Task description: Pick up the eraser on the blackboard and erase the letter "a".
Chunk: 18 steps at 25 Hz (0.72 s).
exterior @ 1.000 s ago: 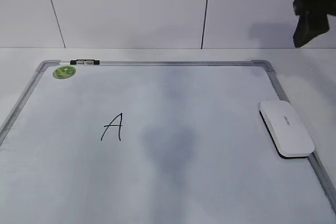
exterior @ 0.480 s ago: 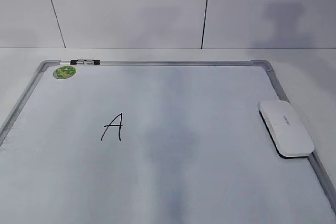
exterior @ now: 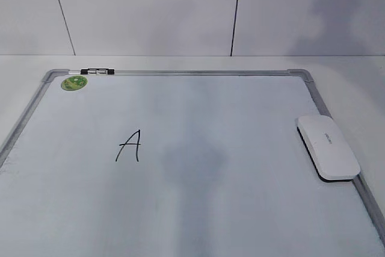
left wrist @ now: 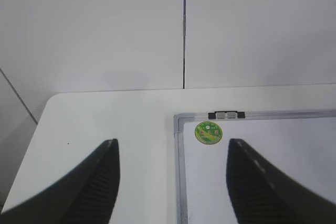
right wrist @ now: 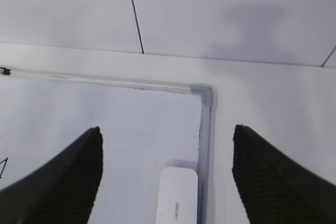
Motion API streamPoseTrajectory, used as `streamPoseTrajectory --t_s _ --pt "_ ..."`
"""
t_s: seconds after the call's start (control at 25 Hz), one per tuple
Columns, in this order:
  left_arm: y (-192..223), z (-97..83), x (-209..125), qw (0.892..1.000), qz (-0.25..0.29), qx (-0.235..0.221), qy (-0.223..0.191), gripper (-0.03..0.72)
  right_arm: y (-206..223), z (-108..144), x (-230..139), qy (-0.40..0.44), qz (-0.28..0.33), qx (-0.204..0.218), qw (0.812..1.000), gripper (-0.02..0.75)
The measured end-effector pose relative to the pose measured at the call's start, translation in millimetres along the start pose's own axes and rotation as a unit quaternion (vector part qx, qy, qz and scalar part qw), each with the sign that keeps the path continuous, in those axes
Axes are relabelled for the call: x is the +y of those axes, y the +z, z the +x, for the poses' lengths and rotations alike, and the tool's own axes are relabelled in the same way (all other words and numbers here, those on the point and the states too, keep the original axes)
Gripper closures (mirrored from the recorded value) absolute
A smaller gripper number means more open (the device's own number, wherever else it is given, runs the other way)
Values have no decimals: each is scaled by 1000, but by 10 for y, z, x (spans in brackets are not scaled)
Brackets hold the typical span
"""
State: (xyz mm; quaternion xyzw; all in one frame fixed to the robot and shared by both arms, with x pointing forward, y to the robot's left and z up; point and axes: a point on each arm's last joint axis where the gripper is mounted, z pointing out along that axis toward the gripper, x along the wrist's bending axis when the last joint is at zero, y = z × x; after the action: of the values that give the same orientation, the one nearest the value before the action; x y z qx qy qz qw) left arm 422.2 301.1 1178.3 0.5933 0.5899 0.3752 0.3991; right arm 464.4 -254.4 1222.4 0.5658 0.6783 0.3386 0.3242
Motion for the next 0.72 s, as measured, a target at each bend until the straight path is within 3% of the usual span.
streamPoseTrajectory --t_s 0.28,0.48,0.72 --pt "-311 -19 38 999 -47 -2 2 204 -335 -6 14 -8 -58 14 998 157" --pt "-519 -33 8 998 -66 -3 3 204 -473 -15 -194 -12 -79 16 997 157" --pt "-620 -48 -238 999 -31 -9 0 204 -553 -20 -614 -17 -82 17 996 157"
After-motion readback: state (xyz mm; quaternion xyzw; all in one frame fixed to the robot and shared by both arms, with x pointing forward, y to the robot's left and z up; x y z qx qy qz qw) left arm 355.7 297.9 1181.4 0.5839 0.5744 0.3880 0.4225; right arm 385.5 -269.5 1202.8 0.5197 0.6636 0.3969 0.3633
